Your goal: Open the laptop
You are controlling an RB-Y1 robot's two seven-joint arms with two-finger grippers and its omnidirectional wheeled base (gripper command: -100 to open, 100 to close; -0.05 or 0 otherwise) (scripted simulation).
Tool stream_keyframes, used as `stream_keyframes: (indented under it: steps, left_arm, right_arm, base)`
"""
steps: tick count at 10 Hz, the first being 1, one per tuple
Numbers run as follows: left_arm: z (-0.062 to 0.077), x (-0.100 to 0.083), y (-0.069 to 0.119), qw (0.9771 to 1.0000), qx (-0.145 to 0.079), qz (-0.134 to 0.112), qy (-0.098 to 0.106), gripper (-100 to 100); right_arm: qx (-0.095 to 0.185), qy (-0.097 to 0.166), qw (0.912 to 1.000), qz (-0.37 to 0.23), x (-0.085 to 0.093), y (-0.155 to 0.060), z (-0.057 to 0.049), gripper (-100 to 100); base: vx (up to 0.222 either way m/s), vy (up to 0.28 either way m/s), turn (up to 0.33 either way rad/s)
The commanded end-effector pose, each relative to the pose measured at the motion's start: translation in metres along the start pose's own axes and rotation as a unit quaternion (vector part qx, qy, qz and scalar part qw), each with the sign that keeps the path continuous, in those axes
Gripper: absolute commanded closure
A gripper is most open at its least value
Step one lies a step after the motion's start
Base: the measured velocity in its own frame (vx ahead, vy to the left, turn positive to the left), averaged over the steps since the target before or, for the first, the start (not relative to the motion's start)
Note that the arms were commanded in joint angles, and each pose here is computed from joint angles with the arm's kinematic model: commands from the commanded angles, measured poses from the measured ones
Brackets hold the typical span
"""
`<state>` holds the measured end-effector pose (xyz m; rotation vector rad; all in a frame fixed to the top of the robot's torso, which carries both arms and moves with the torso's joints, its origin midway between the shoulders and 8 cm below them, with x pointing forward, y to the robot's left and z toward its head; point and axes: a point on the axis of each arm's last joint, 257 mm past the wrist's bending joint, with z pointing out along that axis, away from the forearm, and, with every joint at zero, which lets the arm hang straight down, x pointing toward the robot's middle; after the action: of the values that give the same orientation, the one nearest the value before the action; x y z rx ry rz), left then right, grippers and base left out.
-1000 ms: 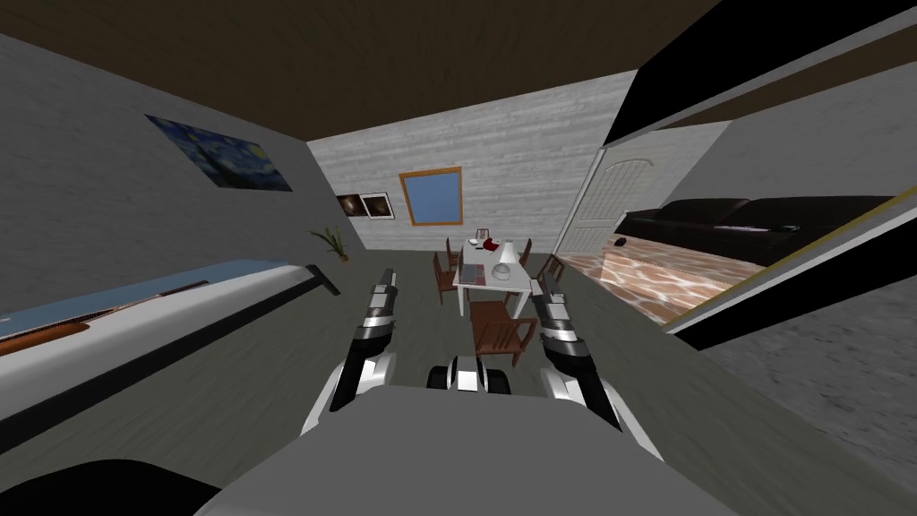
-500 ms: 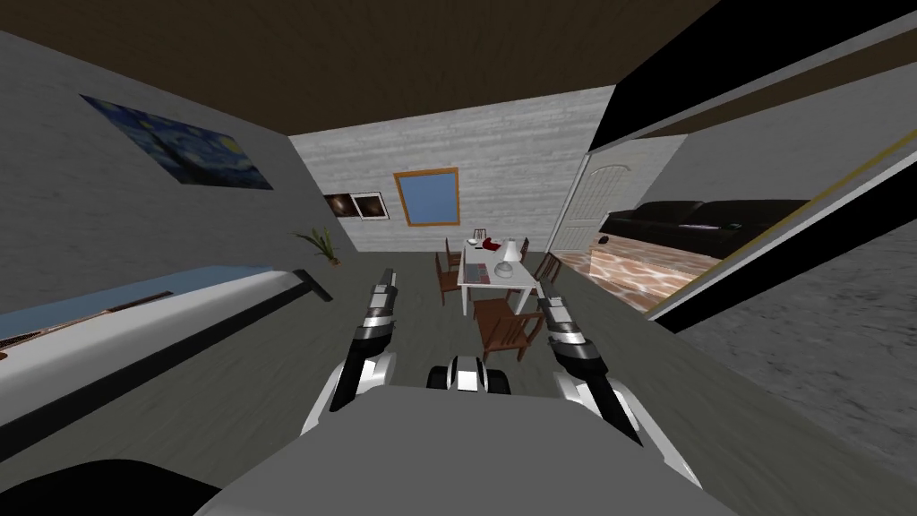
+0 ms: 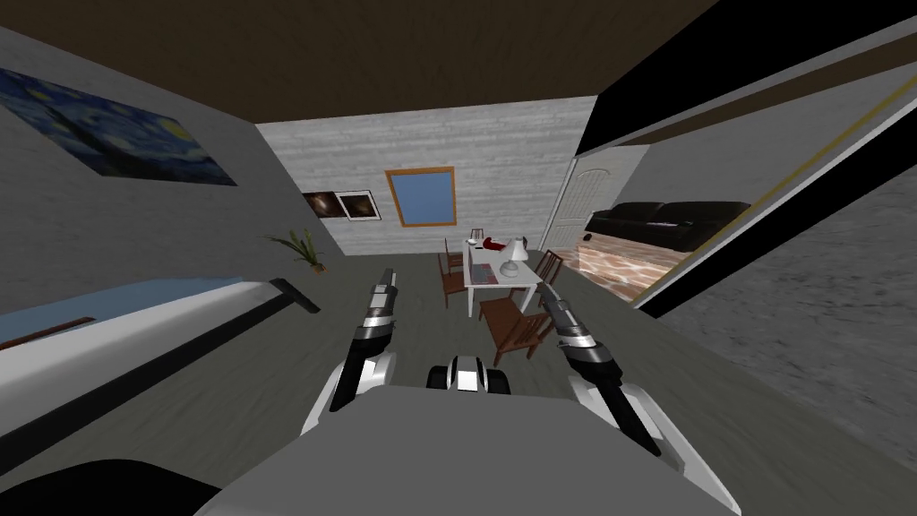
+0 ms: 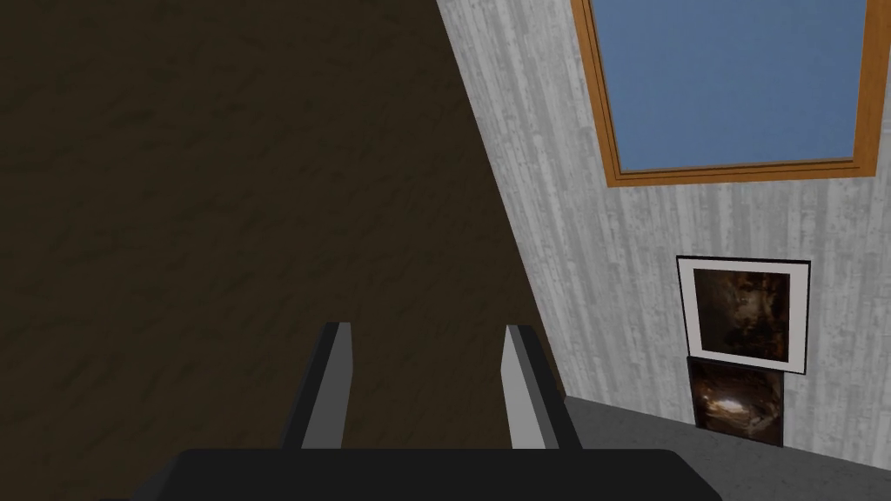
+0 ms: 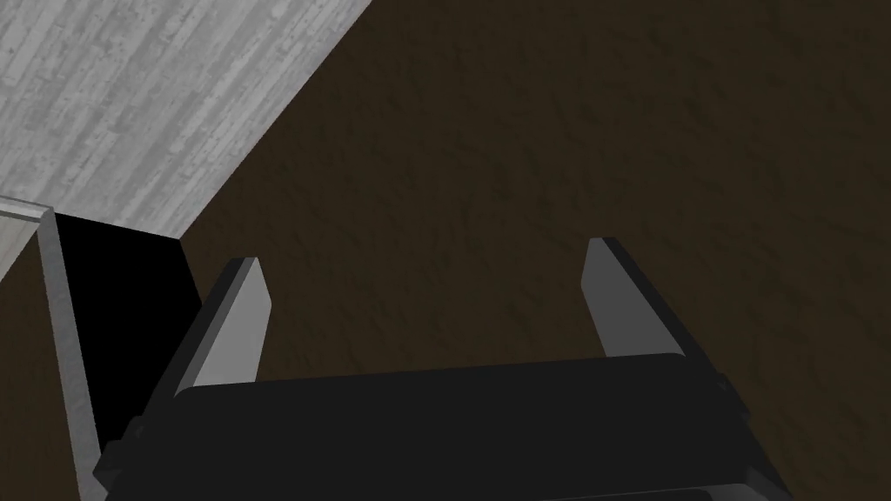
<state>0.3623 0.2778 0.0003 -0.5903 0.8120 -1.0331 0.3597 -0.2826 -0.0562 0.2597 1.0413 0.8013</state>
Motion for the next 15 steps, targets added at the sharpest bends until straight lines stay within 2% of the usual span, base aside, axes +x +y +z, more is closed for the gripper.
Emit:
stream_keyframes:
  steps: [1,3,4,6,7,9,10,11,12,14,15]
  left_arm:
    - [0.000,0.000,0.000,1.0000,0.000,0.000,0.000,0]
    - [0.000,0.000,0.000,1.0000,0.000,0.000,0.000,0]
    - [0.000,0.000,0.000,1.0000,0.000,0.000,0.000,0]
    - [0.000,0.000,0.000,1.0000,0.000,0.000,0.000,0]
    - [0.000,0.000,0.000,1.0000,0.000,0.000,0.000,0]
    - [0.000,0.000,0.000,1.0000,0.000,0.000,0.000,0]
    - [0.000,0.000,0.000,1.0000,0.000,0.000,0.000,0]
    - [0.000,0.000,0.000,1.0000,0.000,0.000,0.000,0]
    - [0.000,0.000,0.000,1.0000,0.000,0.000,0.000,0]
    - [0.000,0.000,0.000,1.0000,0.000,0.000,0.000,0]
    - [0.000,0.000,0.000,1.0000,0.000,0.000,0.000,0]
  right_arm:
    - [0.004,0.023,0.9952,-0.095,0.000,-0.016,-0.007,-100]
    - [0.008,0.042,0.9858,-0.163,0.001,-0.029,-0.014,-100]
    - [0.007,0.044,0.9843,-0.171,0.002,-0.029,-0.014,-100]
    - [0.010,0.066,0.9690,-0.238,0.005,-0.043,-0.022,-100]
    - [0.009,0.068,0.9670,-0.245,0.006,-0.043,-0.022,-100]
    - [0.011,0.092,0.9471,-0.307,0.012,-0.057,-0.031,-100]
    - [0.009,0.094,0.9435,-0.318,0.013,-0.057,-0.031,-100]
    - [0.008,0.108,0.9307,-0.349,0.017,-0.064,-0.036,-100]
    - [0.008,0.109,0.9296,-0.352,0.017,-0.064,-0.036,-100]
    - [0.005,0.136,0.9033,-0.407,0.027,-0.077,-0.045,-100]
    - [0.003,0.138,0.8979,-0.418,0.027,-0.078,-0.046,-100]
  base:
    - [0.027,0.294,-0.178]
    - [0.049,0.254,-0.143]
    - [0.072,0.181,-0.066]
    - [0.113,0.185,-0.118]
    - [0.080,0.156,-0.069]
    - [0.087,0.184,-0.096]
    - [0.099,0.135,-0.059]
    - [0.087,0.113,-0.063]
    - [0.076,0.076,-0.039]
    - [0.111,0.083,-0.080]
    - [0.130,0.091,-0.030]
